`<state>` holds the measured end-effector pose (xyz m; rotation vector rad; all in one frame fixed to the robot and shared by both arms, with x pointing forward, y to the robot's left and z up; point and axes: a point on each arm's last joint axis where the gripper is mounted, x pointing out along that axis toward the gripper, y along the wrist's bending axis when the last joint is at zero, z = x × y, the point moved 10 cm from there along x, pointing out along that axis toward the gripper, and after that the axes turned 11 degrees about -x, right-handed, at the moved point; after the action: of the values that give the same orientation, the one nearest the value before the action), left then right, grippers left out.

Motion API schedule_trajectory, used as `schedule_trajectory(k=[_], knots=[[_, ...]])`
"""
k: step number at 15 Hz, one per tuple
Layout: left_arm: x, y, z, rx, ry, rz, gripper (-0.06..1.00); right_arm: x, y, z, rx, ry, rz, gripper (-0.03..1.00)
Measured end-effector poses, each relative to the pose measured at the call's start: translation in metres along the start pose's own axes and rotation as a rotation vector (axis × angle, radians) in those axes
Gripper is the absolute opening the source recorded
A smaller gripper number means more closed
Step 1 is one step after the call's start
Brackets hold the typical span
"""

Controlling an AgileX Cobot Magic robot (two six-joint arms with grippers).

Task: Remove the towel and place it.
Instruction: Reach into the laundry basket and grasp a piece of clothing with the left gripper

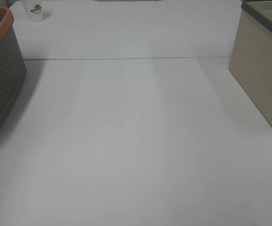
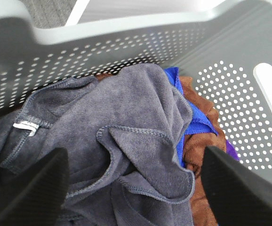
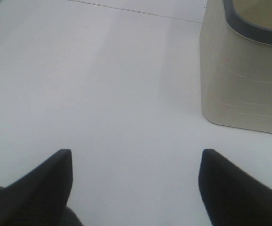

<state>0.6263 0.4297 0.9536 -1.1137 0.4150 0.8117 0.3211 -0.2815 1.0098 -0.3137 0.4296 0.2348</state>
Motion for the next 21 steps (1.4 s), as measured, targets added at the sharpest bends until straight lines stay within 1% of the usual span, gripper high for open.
schedule_trajectory(k=[2, 4, 8, 10, 12, 15, 16, 18, 19, 20, 21], knots=[[0.02, -0.012, -0.005, 0.002, 0.021, -0.015, 0.72, 0.0, -0.001, 0.0, 0.002, 0.001, -0.003, 0.74], [0.032, -0.024, -0.008, -0.005, 0.033, -0.039, 0.69, 0.0, -0.002, -0.001, 0.006, 0.003, -0.011, 0.74], [0.031, -0.028, -0.02, 0.063, 0.056, -0.044, 0.67, 0.0, -0.005, -0.001, 0.015, 0.007, -0.024, 0.74], [0.02, -0.027, -0.023, 0.038, 0.064, -0.021, 0.67, 0.0, -0.005, -0.001, 0.016, 0.007, -0.024, 0.74], [-0.003, -0.028, -0.016, 0.022, 0.049, -0.01, 0.67, 0.0, -0.005, -0.001, 0.016, 0.007, -0.024, 0.74], [-0.049, -0.046, 0.007, -0.01, 0.0, -0.092, 0.67, 0.0, -0.005, -0.001, 0.016, 0.007, -0.024, 0.74], [-0.055, -0.048, 0.01, -0.013, -0.007, -0.106, 0.67, 0.0, -0.005, -0.001, 0.016, 0.007, -0.024, 0.74], [-0.056, -0.049, 0.011, -0.01, -0.01, -0.11, 0.67, 0.0, -0.005, -0.001, 0.016, 0.007, -0.024, 0.74], [-0.052, -0.05, 0.009, -0.026, -0.004, -0.114, 0.67, 0.0, -0.005, -0.001, 0.016, 0.007, -0.024, 0.74], [-0.047, -0.052, 0.006, -0.053, 0.004, -0.123, 0.67, 0.0, -0.005, -0.001, 0.016, 0.007, -0.024, 0.74], [-0.03, -0.058, -0.005, -0.138, 0.041, -0.158, 0.67, 0.0, -0.005, -0.001, 0.016, 0.007, -0.024, 0.74]])
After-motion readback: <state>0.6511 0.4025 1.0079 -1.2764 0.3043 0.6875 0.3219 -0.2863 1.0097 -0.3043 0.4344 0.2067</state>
